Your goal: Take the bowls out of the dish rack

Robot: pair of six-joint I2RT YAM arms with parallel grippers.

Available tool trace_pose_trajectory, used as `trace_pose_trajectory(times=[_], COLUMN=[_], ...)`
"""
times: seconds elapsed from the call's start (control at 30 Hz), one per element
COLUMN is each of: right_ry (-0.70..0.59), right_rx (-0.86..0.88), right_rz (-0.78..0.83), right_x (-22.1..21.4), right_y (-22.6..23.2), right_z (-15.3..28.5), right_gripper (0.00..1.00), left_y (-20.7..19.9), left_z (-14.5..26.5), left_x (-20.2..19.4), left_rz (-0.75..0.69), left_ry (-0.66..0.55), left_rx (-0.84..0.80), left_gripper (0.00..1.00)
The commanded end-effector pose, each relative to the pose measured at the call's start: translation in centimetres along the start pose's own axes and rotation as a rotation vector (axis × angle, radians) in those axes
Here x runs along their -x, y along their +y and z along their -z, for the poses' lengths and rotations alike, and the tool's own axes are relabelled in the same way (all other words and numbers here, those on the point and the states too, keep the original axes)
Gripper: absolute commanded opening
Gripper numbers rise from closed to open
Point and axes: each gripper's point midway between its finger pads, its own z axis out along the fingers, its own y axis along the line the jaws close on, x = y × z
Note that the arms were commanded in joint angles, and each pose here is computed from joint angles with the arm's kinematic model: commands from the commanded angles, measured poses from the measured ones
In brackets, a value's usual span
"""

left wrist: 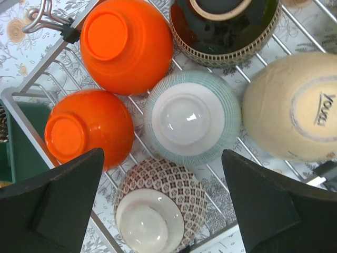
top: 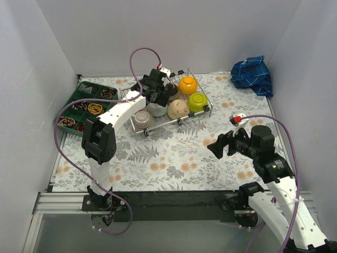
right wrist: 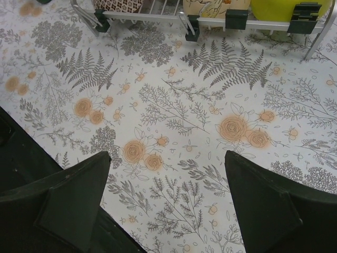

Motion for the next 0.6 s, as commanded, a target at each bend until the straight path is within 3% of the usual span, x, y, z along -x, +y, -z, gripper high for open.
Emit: trace_pose_trajectory(times=[0.0,0.43,0.57], right_ry=[0.000,-0.008,0.017], right_rx=[0.027,0.028,0.047], right_rz=[0.016,-0.014,-0.041], right_x=[1.4,2.2,1.8], right_y=[0.7,0.7,0.9], right_z=[0.4,-0.2,-0.6], right_gripper=[0.98,0.99,0.99], left_y=[0.7,-1.0,-2.1], left_z=[-0.5,-3.1,-1.0], left_x=[1.8,0.5,2.5], left_rz=[0.062,0.195,0.368], left_ry=[-0.018,0.078,0.076], left_rx=[-0.079,-0.132,-0.192], left_gripper=[0.92,0.88,0.91])
